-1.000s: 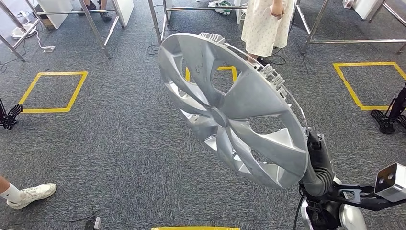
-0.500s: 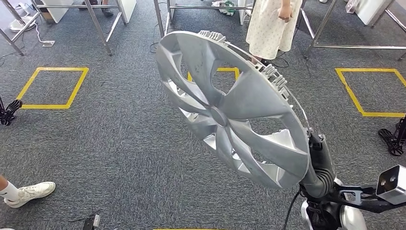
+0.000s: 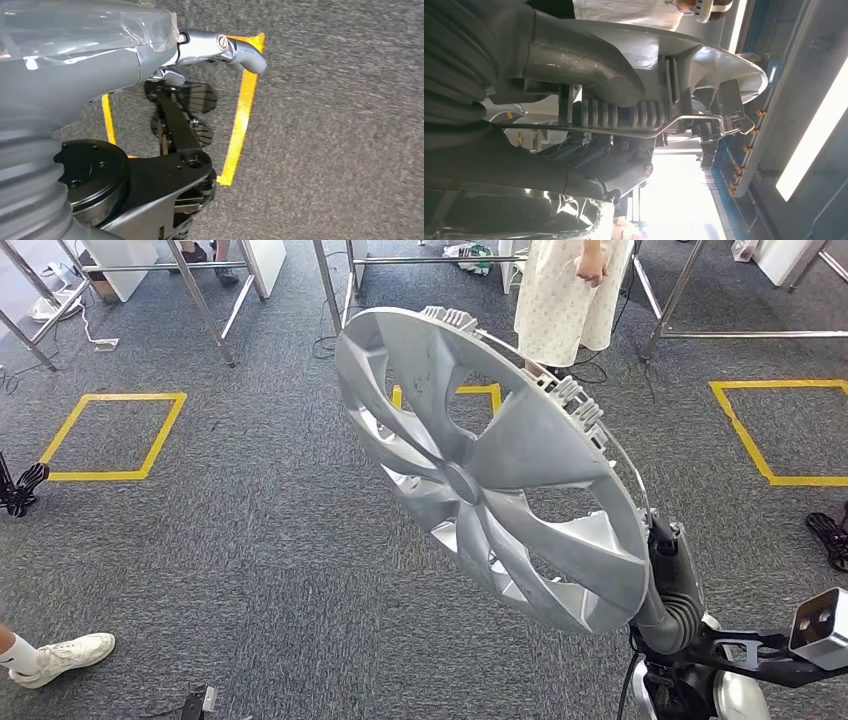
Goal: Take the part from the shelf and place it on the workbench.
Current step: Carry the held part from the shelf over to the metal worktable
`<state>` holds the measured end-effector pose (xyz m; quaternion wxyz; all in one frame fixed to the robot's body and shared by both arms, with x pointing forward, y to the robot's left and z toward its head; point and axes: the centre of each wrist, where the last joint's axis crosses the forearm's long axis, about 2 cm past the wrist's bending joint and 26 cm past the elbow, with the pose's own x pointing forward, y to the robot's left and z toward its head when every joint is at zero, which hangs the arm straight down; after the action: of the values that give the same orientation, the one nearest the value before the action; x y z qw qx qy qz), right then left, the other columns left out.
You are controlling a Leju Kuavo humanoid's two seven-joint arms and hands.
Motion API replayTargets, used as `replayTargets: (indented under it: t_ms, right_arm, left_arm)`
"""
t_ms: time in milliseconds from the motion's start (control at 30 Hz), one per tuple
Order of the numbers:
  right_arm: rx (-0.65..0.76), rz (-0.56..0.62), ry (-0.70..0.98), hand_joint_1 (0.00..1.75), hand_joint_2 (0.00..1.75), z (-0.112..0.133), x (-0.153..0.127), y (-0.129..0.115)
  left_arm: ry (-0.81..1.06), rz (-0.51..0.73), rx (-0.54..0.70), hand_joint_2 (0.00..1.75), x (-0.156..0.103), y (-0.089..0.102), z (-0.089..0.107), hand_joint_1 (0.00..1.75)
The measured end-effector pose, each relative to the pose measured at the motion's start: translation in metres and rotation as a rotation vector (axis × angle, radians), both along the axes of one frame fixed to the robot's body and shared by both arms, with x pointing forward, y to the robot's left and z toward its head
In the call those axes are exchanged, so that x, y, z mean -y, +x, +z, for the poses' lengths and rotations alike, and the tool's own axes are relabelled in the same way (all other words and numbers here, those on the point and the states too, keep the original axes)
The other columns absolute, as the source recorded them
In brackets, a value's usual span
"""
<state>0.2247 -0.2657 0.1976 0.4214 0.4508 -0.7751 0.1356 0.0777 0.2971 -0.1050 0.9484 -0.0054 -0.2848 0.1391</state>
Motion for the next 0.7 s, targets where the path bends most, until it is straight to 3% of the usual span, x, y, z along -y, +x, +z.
replayTargets:
  t_ms: [700]
  right_arm:
    - [0.006,-0.011,0.001,1.75,1.75,0.0003,0.0014,-0.0003]
  left_arm:
    - [-0.005,-0.005,-0.005,1.75,0.003,0.0011,0.0001,0.0]
